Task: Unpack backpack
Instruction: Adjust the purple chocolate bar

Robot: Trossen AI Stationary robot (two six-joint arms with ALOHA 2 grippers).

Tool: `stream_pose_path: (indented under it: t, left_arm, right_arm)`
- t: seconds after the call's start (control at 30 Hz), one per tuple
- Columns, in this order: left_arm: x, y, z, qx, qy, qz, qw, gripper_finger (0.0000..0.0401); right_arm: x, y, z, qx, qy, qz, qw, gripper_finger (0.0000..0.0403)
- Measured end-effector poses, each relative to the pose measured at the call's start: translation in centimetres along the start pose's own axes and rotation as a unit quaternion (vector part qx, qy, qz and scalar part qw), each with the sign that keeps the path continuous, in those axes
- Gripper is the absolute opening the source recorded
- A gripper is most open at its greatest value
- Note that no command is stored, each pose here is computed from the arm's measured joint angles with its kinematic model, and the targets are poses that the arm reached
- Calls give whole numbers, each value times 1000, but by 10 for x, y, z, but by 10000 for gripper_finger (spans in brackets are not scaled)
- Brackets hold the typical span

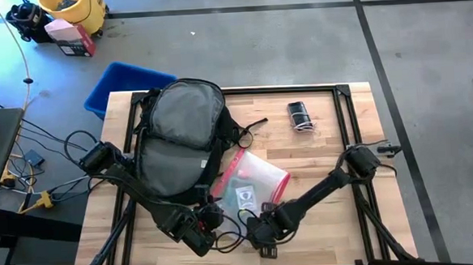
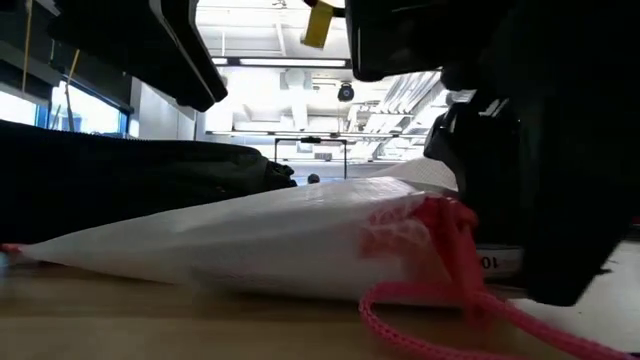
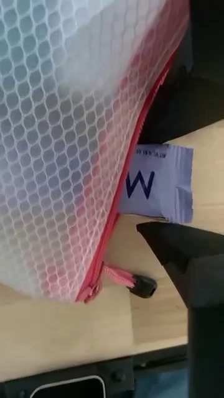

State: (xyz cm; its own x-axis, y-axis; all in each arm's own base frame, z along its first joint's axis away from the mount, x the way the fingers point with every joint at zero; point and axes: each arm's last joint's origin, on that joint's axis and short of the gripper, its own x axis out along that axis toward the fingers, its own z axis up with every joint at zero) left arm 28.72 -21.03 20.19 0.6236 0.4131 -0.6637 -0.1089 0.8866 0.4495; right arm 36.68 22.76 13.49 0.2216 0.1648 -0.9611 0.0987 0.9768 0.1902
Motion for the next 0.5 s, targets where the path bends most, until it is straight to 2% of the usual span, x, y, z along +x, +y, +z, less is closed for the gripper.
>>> stream_pose_path:
  t: [0.07,0.23,0.4,0.5]
  left_arm:
    - [0,0,0,1,0,0,1000,188]
    - [0,0,-1,2,2,0,1000,188]
    - [0,0,-1,0,5,1,1000,188]
    - [0,1,-2,0,9,5,1000,188]
  right_arm:
    - [0,-1,0,9,2,-2,1000,153]
    - [0,-2,-1,38,8,-4,999,22]
    - [-12,8,-11,50,6,-2,999,6]
    - [-28,15,-14,55,-25,-7,998,2]
